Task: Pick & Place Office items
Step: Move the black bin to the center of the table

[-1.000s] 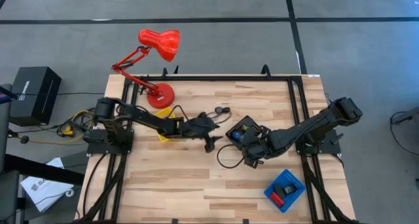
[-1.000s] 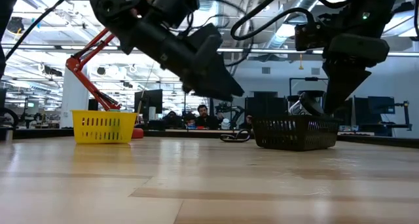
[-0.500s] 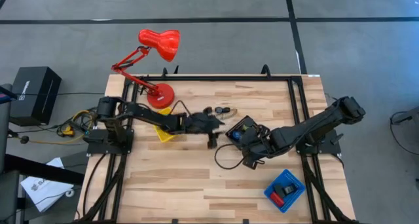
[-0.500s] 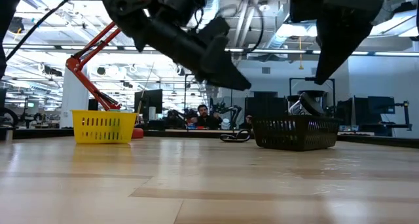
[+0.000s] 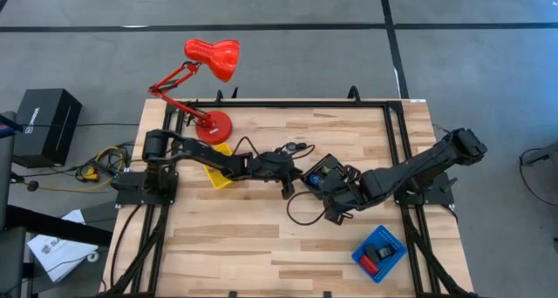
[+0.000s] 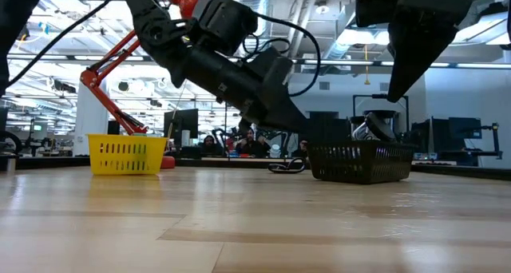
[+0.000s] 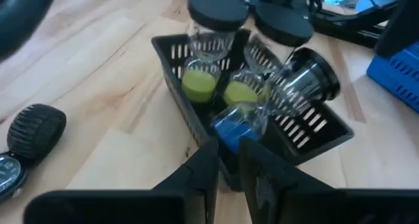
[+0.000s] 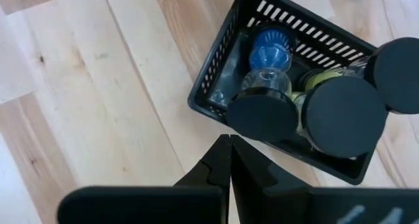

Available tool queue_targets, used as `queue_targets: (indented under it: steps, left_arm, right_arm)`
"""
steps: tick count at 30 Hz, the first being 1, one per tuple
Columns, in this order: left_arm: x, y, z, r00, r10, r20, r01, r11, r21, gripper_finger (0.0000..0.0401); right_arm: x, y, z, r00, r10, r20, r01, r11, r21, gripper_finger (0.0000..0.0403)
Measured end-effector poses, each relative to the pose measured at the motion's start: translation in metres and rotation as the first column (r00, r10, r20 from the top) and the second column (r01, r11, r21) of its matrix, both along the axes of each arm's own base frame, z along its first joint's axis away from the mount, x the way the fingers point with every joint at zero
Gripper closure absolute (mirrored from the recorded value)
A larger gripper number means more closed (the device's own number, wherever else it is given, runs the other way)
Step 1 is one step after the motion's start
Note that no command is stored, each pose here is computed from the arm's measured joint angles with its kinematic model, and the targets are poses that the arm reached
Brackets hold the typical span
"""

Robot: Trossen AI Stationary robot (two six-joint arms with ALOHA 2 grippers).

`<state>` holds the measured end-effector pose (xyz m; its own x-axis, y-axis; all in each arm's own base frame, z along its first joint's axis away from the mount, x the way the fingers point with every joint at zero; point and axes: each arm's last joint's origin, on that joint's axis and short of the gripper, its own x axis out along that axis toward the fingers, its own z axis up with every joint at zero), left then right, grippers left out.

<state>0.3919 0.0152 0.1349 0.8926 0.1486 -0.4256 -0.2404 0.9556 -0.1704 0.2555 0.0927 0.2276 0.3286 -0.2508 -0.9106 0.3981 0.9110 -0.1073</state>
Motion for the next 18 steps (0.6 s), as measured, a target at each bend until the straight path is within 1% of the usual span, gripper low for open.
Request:
queue_targets:
  steps: [3, 5, 7, 12, 18]
  left_arm:
    - [0.002, 0.000, -0.004, 1.000, 0.000, -0.008, 0.000, 1.000, 0.000, 0.0347]
    - [0.004, 0.000, -0.002, 1.000, -0.001, -0.003, 0.001, 1.000, 0.001, 0.0344]
    - [0.006, 0.001, 0.002, 1.000, 0.002, 0.016, -0.002, 1.000, 0.002, 0.0336]
    - [0.006, 0.002, 0.002, 1.000, 0.005, 0.014, -0.005, 1.000, 0.001, 0.0312]
    - [0.008, -0.002, -0.010, 1.000, -0.006, -0.015, 0.006, 1.000, 0.003, 0.0294]
  right_arm:
    - [0.000, 0.000, 0.000, 1.000, 0.000, -0.004, 0.000, 1.000, -0.002, 0.0403]
    - [-0.001, 0.000, 0.000, 1.000, 0.000, -0.008, 0.000, 1.000, -0.003, 0.0403]
    - [-0.001, 0.000, 0.000, 1.000, 0.000, -0.011, 0.000, 1.000, -0.004, 0.0403]
    - [-0.001, 0.000, 0.000, 1.000, 0.001, -0.011, -0.001, 1.000, -0.005, 0.0403]
    - [-0.001, 0.000, -0.001, 1.000, 0.001, -0.015, -0.001, 1.000, -0.006, 0.0403]
